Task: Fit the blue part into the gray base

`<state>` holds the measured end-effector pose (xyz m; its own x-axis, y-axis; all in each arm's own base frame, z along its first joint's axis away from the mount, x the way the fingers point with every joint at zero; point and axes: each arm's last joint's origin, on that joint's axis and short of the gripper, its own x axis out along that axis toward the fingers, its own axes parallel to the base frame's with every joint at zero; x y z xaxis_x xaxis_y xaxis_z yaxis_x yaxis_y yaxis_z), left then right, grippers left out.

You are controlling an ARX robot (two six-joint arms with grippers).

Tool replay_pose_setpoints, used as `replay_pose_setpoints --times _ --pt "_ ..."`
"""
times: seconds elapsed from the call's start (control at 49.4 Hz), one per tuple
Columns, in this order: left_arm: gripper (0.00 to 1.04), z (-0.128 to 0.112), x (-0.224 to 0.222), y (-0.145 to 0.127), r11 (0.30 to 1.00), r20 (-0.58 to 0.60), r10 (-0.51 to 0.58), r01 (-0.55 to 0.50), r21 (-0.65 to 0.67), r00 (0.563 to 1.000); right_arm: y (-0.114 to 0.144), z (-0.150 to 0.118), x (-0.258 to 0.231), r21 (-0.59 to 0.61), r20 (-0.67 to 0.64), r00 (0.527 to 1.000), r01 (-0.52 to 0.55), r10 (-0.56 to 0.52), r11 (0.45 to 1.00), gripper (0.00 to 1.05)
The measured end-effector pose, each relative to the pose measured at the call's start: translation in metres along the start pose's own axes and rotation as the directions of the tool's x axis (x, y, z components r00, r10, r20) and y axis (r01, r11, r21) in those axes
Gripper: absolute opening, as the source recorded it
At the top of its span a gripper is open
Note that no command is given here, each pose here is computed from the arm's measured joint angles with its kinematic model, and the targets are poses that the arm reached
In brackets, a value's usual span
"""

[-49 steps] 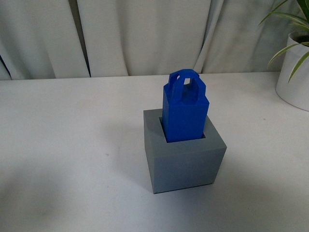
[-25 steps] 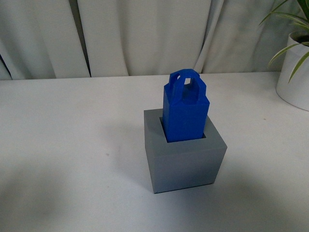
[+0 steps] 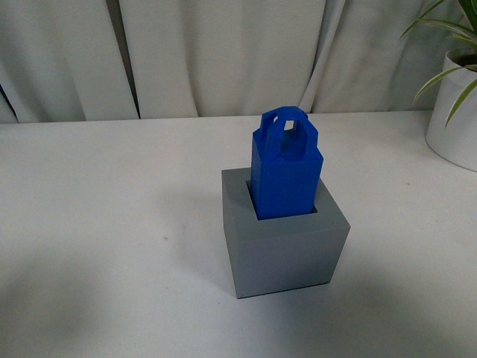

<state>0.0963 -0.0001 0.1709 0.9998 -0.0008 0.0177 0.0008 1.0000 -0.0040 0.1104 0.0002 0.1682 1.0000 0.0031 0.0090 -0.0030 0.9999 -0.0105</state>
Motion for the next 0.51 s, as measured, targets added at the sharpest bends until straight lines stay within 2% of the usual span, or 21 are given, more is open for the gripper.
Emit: replay_pose_setpoints --times 0.243,0.304,0.506 --pt "0.99 0.0 0.0 0.0 1.0 0.0 0.0 0.0 0.0 1.0 0.0 0.0 -0.004 0.0 0.0 1.0 0.0 0.0 1.0 0.02" --pt "0.99 0.0 0.0 0.0 1.0 0.0 0.0 0.0 0.0 1.0 0.0 -0.005 -0.01 0.0 -0.036 0.999 -0.001 0.001 1.0 0.02" --pt "0.99 0.0 0.0 0.0 1.0 0.0 0.0 0.0 0.0 1.0 0.0 -0.003 -0.013 0.0 -0.006 1.0 -0.001 0.001 1.0 0.02"
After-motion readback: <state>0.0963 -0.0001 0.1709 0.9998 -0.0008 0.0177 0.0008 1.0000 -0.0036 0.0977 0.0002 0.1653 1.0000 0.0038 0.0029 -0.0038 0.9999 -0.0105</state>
